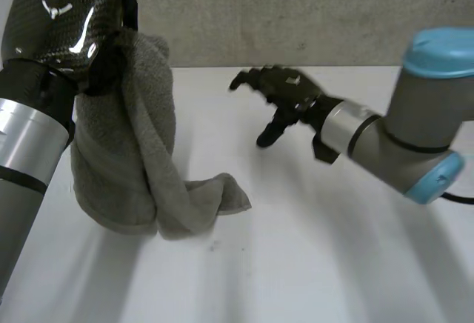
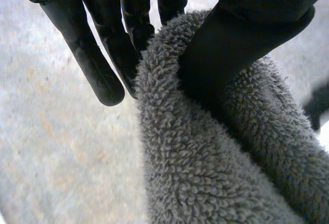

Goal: Fold the towel.

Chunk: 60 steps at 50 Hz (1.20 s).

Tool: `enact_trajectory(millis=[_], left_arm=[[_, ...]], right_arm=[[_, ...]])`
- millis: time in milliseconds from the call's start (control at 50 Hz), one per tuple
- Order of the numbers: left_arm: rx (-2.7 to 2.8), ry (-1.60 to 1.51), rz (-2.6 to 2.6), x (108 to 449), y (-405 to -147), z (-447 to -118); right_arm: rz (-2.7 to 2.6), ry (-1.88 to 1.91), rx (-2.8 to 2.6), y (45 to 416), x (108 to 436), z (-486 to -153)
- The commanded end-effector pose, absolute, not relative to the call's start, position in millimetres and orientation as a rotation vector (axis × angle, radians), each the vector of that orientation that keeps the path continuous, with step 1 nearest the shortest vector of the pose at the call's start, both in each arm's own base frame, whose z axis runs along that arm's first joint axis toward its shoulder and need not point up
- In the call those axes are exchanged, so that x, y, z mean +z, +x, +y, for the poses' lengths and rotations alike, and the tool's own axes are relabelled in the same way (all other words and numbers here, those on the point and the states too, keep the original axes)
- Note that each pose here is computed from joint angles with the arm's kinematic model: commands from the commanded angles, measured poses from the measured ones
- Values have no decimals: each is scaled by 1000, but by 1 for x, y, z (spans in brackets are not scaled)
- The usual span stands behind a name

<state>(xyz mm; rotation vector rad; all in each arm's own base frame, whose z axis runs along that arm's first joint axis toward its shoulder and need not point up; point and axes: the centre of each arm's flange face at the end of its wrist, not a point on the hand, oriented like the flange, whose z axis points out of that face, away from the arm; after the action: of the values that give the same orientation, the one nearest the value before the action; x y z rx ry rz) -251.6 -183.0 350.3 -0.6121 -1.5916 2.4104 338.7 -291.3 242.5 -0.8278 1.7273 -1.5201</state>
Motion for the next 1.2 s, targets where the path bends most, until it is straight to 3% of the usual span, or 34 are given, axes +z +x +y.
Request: enact_trajectory(millis=[20,200,380,440,480,540,580,700,740,780,860,920,980,1020,1200], left_arm=[[2461,-591,-1438,384,-250,-157],[2457,-596,-1455,382,-248,-156],[2459,-594,-1496,375,-246,-166],[2459,-590,-1525,371,-245,-173],[2456,-590,-1542,367,-245,-178],[2455,-584,-1586,361,-243,-189],[2454,-576,-1616,356,-242,-197],[2436,-580,-1643,345,-247,-209],[2419,-587,-1672,333,-250,-217],[2394,-600,-1703,323,-253,-220],[2316,-646,-1781,299,-261,-225],[2224,-703,-1859,272,-269,-224],[2126,-764,-1931,244,-278,-221],[2041,-819,-1998,219,-283,-218],[1920,-883,-2117,187,-279,-213]], right_arm=[[1716,-908,-1241,374,191,-281],[1725,-985,-885,403,136,-231],[1749,-992,-967,406,141,-233],[1793,-940,-1117,400,161,-253],[1825,-853,-1299,377,192,-286],[1824,-815,-1377,366,207,-298],[1795,-759,-1513,346,235,-312],[1707,-674,-1771,310,282,-320],[1663,-643,-1873,293,305,-312],[1672,-642,-1875,288,308,-306],[1729,-680,-1851,280,306,-291],[1903,-912,-1750,270,288,-259],[1957,-1023,-1701,268,277,-249],[2074,-1261,-1565,260,254,-229],[2207,-1586,-1098,240,211,-184]])
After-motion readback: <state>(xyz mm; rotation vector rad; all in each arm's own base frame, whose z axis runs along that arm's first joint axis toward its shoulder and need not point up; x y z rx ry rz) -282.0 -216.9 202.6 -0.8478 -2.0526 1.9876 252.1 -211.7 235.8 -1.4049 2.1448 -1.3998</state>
